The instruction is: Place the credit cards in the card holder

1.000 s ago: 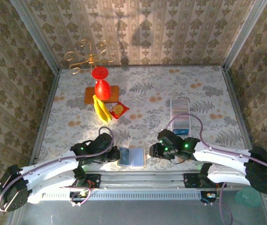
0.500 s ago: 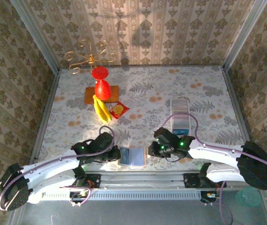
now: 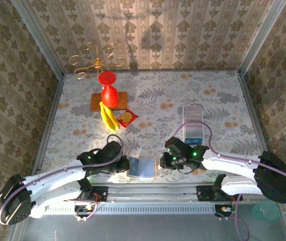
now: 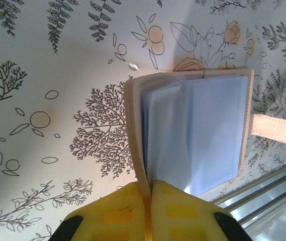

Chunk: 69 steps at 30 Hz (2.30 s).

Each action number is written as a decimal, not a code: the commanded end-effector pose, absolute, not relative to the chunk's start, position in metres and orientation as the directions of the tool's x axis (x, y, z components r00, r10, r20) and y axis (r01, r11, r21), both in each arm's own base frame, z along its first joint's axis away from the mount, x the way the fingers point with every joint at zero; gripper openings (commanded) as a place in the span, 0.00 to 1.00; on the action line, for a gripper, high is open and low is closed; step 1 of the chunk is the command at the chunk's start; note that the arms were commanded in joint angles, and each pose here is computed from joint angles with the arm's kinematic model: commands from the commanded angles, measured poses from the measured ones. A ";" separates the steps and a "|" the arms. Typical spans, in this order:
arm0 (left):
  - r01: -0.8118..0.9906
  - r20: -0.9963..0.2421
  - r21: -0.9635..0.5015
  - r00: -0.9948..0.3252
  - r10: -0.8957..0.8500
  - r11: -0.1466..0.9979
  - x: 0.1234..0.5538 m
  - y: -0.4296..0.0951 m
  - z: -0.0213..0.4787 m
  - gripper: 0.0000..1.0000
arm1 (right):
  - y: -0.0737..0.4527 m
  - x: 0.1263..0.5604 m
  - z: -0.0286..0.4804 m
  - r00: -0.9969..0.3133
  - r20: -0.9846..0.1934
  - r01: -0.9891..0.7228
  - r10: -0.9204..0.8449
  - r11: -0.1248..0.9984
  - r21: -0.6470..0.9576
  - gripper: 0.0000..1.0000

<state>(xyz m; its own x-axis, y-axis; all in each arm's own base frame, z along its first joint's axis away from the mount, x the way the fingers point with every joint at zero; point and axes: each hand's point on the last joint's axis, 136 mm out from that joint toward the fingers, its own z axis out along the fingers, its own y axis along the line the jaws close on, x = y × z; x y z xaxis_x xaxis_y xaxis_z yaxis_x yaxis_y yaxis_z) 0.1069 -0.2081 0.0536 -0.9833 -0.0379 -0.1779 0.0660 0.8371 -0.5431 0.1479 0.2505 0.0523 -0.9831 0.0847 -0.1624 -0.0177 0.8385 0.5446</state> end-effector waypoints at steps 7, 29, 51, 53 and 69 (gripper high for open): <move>0.126 -0.223 -0.599 -0.975 -0.014 0.790 0.116 -0.228 0.080 0.13 | 0.248 0.139 0.049 -0.990 -0.130 -0.018 0.061 0.845 0.534 0.00; 0.256 -0.114 -0.668 -0.963 0.244 0.699 0.111 -0.327 0.049 0.39 | 0.234 0.145 0.044 -0.974 -0.157 0.058 0.165 0.845 0.531 0.00; 0.174 -0.171 -0.567 -0.981 0.091 0.805 0.103 -0.247 0.037 0.04 | 0.234 0.148 0.051 -0.966 -0.172 0.065 0.191 0.829 0.556 0.00; 0.169 -0.172 -0.575 -0.982 0.083 0.801 0.103 -0.246 0.036 0.04 | 0.236 0.148 0.052 -0.966 -0.171 0.064 0.192 0.824 0.563 0.00; 0.217 -0.162 -0.607 -0.976 0.148 0.765 0.104 -0.277 0.042 0.05 | 0.262 0.157 0.069 -0.973 -0.179 0.011 0.148 0.799 0.601 0.00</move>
